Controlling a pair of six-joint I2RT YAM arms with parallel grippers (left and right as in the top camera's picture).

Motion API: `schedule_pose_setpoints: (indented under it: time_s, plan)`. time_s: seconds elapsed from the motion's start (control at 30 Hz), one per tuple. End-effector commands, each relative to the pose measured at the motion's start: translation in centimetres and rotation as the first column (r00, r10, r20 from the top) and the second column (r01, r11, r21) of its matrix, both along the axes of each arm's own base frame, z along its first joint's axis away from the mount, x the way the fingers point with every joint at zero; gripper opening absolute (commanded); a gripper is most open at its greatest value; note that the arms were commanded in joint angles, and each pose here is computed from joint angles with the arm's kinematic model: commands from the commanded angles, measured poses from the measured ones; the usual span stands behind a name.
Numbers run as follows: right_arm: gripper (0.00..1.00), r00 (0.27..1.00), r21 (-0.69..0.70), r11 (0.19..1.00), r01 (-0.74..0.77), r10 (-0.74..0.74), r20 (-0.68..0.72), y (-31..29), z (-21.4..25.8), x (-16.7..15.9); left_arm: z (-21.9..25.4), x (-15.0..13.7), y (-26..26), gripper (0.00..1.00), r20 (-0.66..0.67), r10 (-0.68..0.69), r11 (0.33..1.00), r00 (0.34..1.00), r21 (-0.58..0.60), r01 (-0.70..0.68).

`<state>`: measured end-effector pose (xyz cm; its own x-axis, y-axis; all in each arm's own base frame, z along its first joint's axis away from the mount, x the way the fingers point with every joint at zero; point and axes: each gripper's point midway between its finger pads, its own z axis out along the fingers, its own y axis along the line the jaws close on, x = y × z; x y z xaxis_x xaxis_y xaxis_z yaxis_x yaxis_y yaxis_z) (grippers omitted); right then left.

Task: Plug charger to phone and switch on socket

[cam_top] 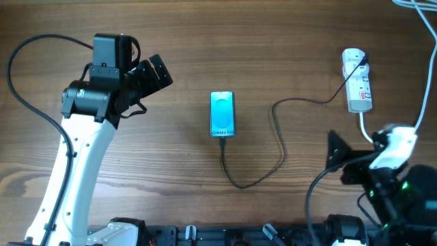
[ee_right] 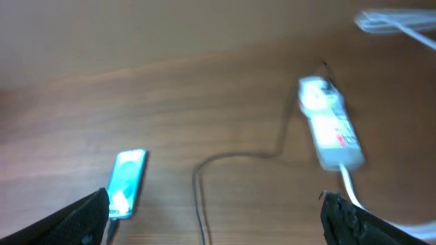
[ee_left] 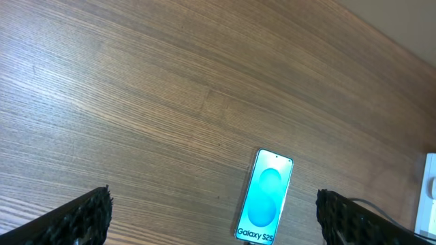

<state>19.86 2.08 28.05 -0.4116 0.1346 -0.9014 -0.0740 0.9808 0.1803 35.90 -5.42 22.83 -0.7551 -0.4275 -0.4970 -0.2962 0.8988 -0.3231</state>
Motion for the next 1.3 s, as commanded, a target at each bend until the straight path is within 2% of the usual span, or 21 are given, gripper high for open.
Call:
schedule_pose_setpoints:
  time_s: [0.0, 0.3, 0.4, 0.7, 1.13, 1.27]
  plan:
    - [1.0, 0.983, -0.075, 0.989, -0.13, 0.138, 0.122, 2.0, -0.4, -0.6, 0.3, 0.0, 0.4, 1.0, 0.01, 0.019, 1.0, 1.0, 0.003, -0.019]
    - [1.0, 0.931, -0.091, 0.981, -0.172, 0.192, 0.31, 3.2, -3.7, -0.2, 0.3, 0.0, 0.4, 1.0, 0.01, 0.019, 1.0, 1.0, 0.003, -0.019]
    - [1.0, 0.923, -0.096, 0.981, -0.169, 0.192, 0.334, 3.2, -4.5, 0.4, 0.3, 0.0, 0.4, 1.0, 0.01, 0.019, 1.0, 1.0, 0.003, -0.019]
    - [1.0, 0.865, -0.117, 0.981, -0.154, 0.191, 0.464, 3.3, -4.8, 2.5, 0.3, 0.0, 0.4, 1.0, 0.01, 0.019, 1.0, 1.0, 0.003, -0.019]
    - [1.0, 0.897, -0.105, 0.992, -0.069, 0.108, 0.429, 1.8, -8.7, 4.1, 0.3, 0.0, 0.4, 1.0, 0.01, 0.019, 1.0, 1.0, 0.003, -0.019]
    - [1.0, 0.914, -0.045, 0.999, -0.011, 0.028, 0.404, 0.7, -9.7, 4.4, 0.3, 0.0, 0.4, 1.0, 0.01, 0.019, 1.0, 1.0, 0.003, -0.019]
